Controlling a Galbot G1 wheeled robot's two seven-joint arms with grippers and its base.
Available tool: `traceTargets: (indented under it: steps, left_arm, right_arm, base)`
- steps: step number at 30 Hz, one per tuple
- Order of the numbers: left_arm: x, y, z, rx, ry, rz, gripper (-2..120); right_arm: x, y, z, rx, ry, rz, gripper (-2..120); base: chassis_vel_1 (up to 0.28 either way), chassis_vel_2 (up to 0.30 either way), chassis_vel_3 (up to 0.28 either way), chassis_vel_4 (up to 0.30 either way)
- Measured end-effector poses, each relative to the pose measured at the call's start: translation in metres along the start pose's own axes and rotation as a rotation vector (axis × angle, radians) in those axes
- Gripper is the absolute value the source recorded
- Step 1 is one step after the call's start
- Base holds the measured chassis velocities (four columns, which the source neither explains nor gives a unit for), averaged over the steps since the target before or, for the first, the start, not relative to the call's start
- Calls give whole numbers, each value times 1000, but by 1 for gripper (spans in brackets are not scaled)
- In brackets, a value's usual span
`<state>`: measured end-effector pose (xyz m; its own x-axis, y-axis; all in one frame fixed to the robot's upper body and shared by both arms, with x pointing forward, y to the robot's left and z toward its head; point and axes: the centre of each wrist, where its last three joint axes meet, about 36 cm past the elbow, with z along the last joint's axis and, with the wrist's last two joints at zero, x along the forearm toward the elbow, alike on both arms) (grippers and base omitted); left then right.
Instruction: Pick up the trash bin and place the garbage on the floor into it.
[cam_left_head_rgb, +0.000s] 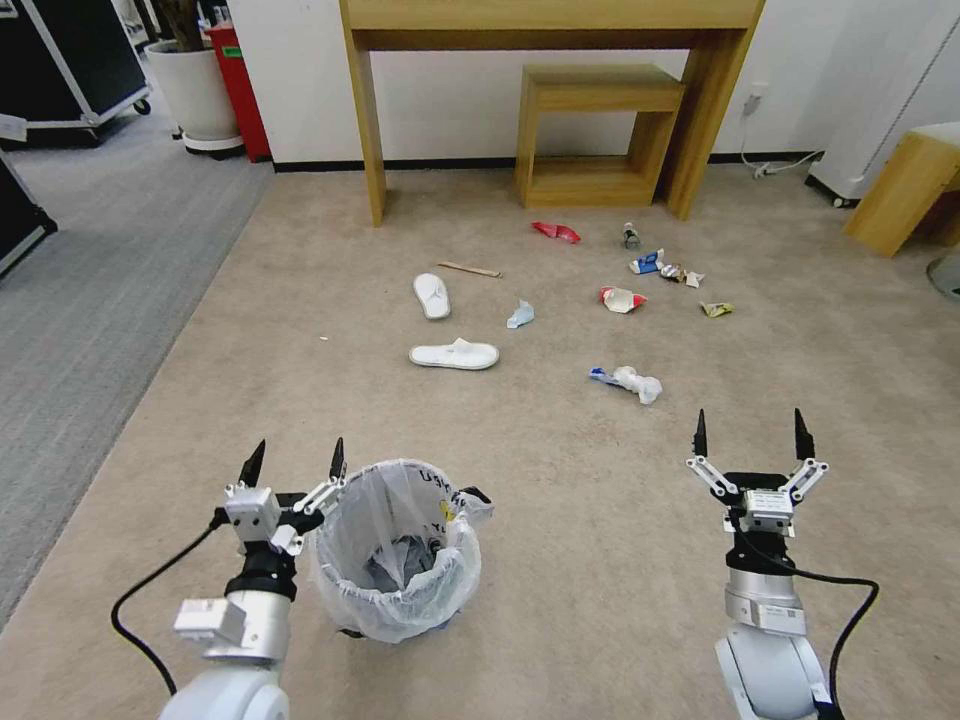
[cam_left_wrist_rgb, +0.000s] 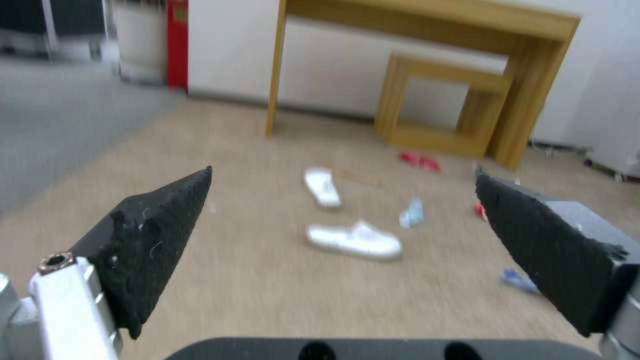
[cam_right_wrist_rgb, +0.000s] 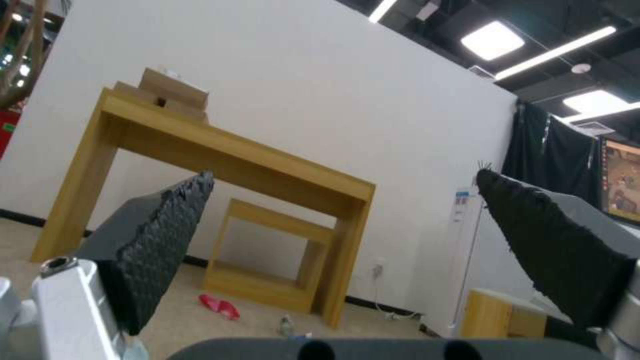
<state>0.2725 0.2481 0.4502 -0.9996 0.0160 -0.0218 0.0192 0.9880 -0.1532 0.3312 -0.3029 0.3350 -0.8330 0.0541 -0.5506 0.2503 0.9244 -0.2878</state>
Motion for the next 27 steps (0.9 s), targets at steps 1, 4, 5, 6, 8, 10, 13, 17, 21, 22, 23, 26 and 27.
traceTargets:
  steps: [1,4,5,6,8,10,13,17,21,22,23,26,27]
  left_arm:
    - [0,0,-4,10,23,-2,99]
    - [2,2,-21,49,131,-5,100]
    - [1,3,-25,63,159,-4,100]
    - [1,3,-25,63,159,-4,100]
    - [0,1,-33,96,198,11,100]
    - [-2,1,-37,111,214,18,100]
    - [-6,-1,-46,169,260,36,100]
    - [-7,-3,-53,191,333,66,100]
    - [-7,-3,-56,196,380,92,100]
    - [-7,-3,-56,196,380,92,100]
    - [-8,-3,-57,204,392,96,100]
    - [-10,-5,-61,240,415,104,100]
    - [-12,-5,-63,248,417,110,100]
  right_arm:
    - [0,-1,0,0,2,0,100]
    - [0,-4,-1,5,18,0,100]
    - [1,-5,-1,9,23,-2,100]
    - [1,-5,-1,9,23,-2,100]
    - [3,-8,-2,18,36,-5,100]
    - [4,-10,-3,22,43,-5,100]
    - [7,-13,-3,29,52,-3,100]
    - [11,-15,-3,30,74,-3,100]
    - [12,-18,-3,39,89,-8,100]
    - [12,-18,-3,39,89,-8,100]
    - [11,-19,-3,40,93,-9,100]
    - [7,-20,-2,39,97,-9,100]
    - [6,-21,-2,40,98,-10,100]
  base:
    - [0,0,0,0]
    - [0,0,0,0]
    - [0,0,0,0]
    - [0,0,0,0]
    - [0,0,0,0]
    - [0,0,0,0]
    - [0,0,0,0]
    - [0,0,0,0]
    - [0,0,0,0]
    - [0,0,0,0]
    - [0,0,0,0]
    - [0,0,0,0]
    - [0,0,0,0]
